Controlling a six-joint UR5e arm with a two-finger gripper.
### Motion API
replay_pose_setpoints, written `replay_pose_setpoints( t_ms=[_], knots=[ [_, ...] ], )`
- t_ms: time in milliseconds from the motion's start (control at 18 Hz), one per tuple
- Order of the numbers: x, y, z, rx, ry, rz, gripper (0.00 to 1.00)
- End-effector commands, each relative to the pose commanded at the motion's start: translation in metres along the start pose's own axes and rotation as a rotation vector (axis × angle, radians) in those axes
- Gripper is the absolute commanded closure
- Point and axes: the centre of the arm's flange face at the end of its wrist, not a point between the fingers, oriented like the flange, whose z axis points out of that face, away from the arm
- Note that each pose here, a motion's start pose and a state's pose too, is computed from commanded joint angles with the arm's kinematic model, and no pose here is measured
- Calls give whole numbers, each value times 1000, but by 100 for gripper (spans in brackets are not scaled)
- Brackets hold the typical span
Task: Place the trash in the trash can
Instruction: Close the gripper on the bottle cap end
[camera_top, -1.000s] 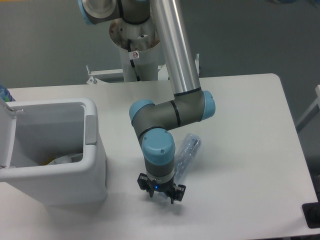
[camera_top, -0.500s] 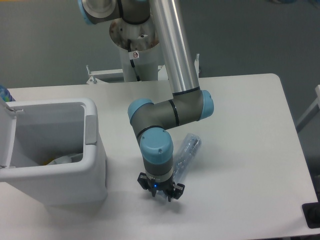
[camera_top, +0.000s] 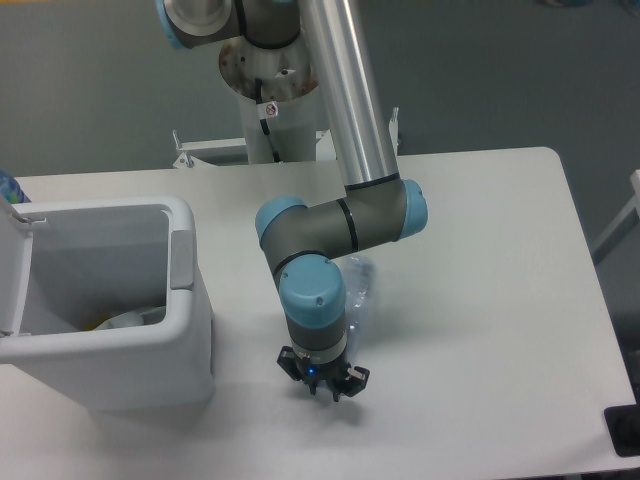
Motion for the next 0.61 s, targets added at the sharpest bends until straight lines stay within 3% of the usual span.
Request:
replay_pose_setpoints(
  t_ms=[56, 611],
  knots=[
    [0, 0, 0, 0, 0, -2, 65],
    [-2, -3, -4, 6, -7, 1, 65]
  ],
)
